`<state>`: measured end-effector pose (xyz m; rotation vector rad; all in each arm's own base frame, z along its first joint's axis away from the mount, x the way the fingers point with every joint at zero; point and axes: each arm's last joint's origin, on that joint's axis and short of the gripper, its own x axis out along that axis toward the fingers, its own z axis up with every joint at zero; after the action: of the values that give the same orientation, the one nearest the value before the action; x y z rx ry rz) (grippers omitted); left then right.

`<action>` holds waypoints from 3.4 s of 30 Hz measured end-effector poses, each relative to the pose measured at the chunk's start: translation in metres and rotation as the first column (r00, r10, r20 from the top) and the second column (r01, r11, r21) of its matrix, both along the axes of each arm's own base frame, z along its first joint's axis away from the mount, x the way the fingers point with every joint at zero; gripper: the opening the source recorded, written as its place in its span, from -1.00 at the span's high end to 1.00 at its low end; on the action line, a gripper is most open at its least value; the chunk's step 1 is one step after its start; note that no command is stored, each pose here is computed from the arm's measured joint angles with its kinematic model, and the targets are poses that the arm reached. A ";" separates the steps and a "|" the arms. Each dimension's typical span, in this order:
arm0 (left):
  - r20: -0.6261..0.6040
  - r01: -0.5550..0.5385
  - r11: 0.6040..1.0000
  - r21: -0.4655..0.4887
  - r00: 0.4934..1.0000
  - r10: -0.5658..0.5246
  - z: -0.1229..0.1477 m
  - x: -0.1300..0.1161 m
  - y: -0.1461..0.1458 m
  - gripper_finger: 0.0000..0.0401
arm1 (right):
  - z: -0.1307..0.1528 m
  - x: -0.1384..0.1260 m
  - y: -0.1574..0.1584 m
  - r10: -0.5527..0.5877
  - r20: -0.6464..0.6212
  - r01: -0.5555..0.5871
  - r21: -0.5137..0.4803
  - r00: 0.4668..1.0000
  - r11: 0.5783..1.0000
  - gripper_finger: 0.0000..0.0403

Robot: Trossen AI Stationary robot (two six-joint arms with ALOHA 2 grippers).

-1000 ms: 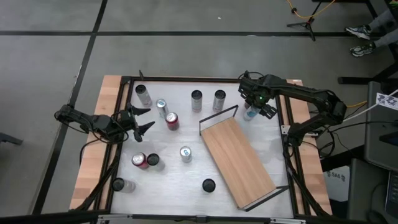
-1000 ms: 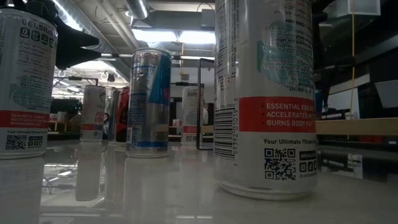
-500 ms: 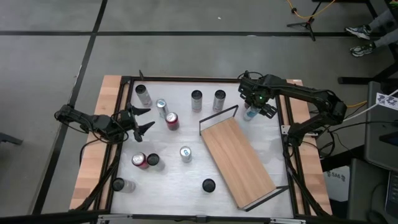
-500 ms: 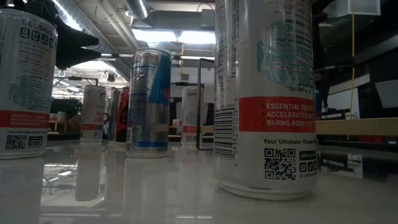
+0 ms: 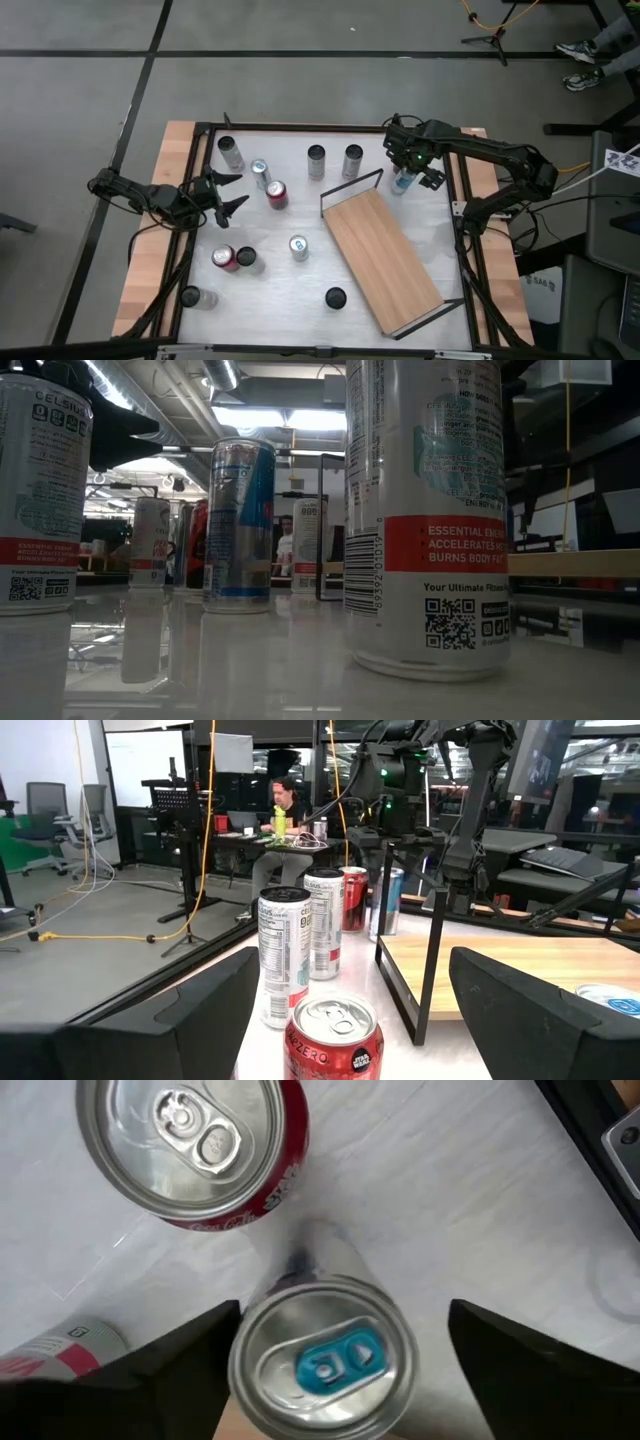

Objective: Place canned beverage on shelf
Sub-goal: Put the blue soda can on the shelf

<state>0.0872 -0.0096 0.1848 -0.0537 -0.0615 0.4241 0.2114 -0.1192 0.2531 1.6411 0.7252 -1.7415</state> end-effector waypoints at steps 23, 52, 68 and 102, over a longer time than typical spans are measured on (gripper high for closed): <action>0.000 0.000 1.000 0.000 1.000 0.000 0.000 0.000 0.000 -0.60 | 0.001 0.000 0.000 0.434 -0.031 -0.434 0.003 0.900 0.901 -0.89; -0.001 -0.001 1.000 0.001 1.000 0.001 0.000 0.000 0.000 -0.60 | 0.002 0.009 -0.005 0.861 -0.058 -0.862 -0.066 0.506 0.502 -0.89; -0.001 -0.004 1.000 0.001 1.000 0.004 0.000 0.000 0.000 -0.60 | -0.002 0.009 -0.005 0.914 -0.069 -0.916 -0.015 0.400 0.400 -0.89; -0.022 -0.009 1.000 0.008 1.000 0.009 -0.002 0.000 0.000 -0.60 | -0.008 0.011 -0.005 0.657 -0.004 -0.657 0.009 0.754 0.754 -0.15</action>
<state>0.0872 -0.0094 0.1828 -0.0406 -0.0419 0.4337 0.2222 -0.1241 0.2455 1.1617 1.1487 -1.2198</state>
